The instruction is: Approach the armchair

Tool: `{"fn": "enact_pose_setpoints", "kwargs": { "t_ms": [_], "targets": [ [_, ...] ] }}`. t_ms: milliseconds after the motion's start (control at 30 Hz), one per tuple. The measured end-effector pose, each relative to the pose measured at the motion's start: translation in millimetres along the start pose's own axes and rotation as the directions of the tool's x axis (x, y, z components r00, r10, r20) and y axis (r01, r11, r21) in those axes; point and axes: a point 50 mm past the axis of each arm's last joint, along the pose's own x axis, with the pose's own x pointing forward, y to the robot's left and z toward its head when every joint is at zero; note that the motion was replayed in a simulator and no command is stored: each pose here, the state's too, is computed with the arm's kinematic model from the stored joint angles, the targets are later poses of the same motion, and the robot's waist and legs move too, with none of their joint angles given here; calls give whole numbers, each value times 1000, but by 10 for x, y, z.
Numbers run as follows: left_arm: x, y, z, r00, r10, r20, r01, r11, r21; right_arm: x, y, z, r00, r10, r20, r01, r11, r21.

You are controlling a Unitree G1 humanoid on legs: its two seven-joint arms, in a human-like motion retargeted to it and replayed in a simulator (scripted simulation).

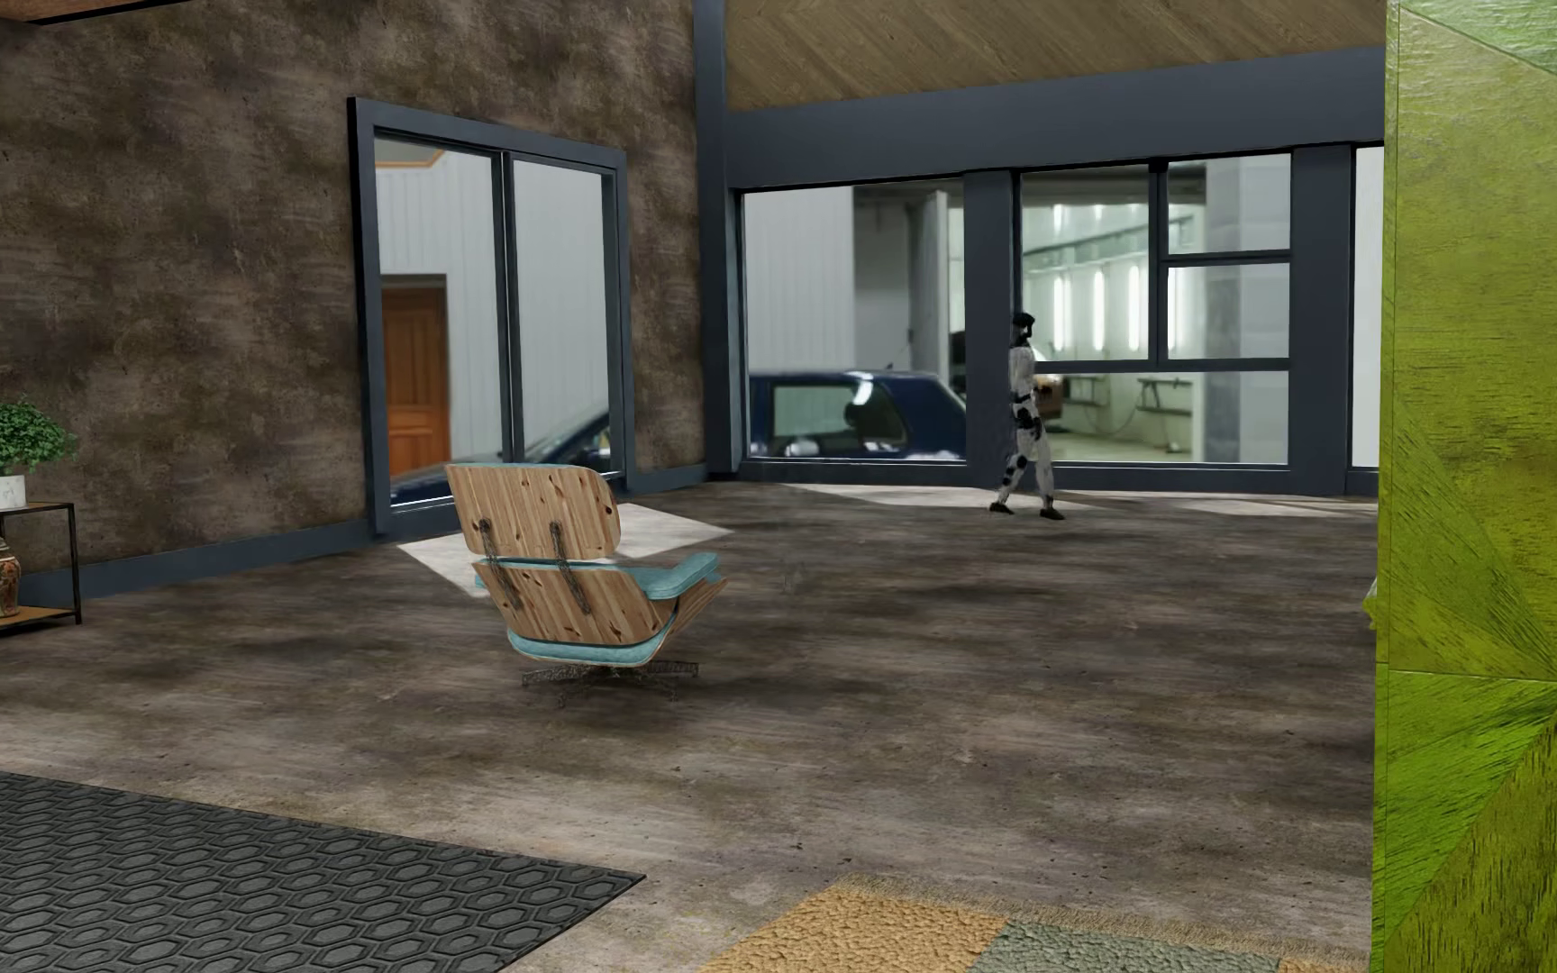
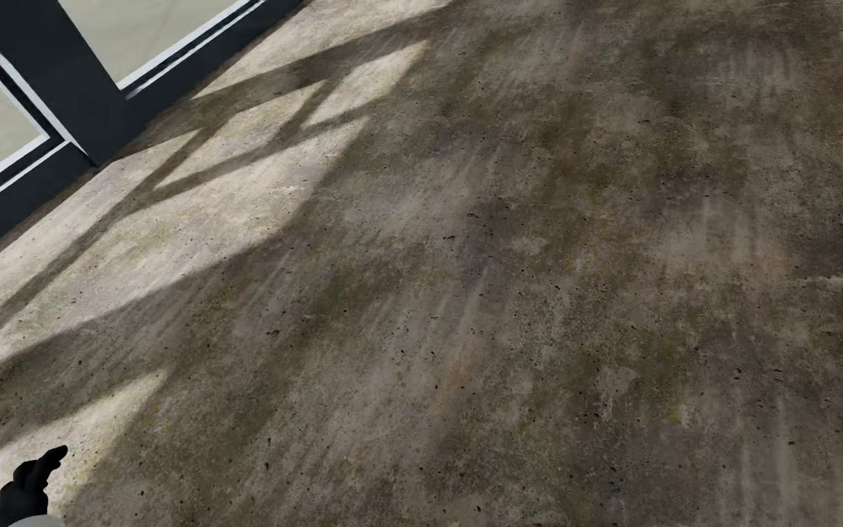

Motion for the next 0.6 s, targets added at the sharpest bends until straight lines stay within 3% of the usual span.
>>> {"fn": "enact_pose_setpoints", "kwargs": {
  "t_ms": [67, 100, 167, 233, 300, 333, 400, 433, 500, 600],
  "targets": [
    [-36, 3, -202, 994, 25, -104, -36, 993, -110, 11, -53, 16, 1000, 6, -29, 2, 967, 256],
    [-78, -89, -285, 990, -19, -143, 4, 995, -103, 13, -146, 99, 999, -24, -34, 34, 952, 305],
    [-246, -433, -379, 967, -197, -163, 199, 980, -5, -6, -375, 389, 989, -145, 9, 136, 946, 295],
    [-495, -840, -303, 901, -427, -74, 432, 873, 226, -98, -710, 757, 934, -344, 100, 311, 916, 254],
    [-745, -1072, -119, 836, -543, 83, 423, 732, 534, -290, -1205, 1056, 767, -609, 202, 575, 792, 205],
    [-872, -1165, -5, 809, -572, 133, 417, 719, 556, -406, -1431, 1149, 677, -700, 228, 653, 714, 254],
    [-1037, -1258, 203, 775, -598, 203, 469, 760, 449, -622, -1822, 1221, 552, -798, 240, 710, 601, 366],
    [-1075, -1273, 292, 750, -617, 236, 497, 762, 415, -707, -1959, 1215, 525, -815, 244, 703, 577, 416],
    [-1080, -1254, 436, 711, -634, 304, 451, 743, 495, -771, -2080, 1135, 556, -789, 262, 639, 607, 472],
    [-961, -1227, 395, 722, -638, 266, 387, 692, 609, -558, -1872, 925, 715, -658, 234, 522, 727, 446]
  ]
}}
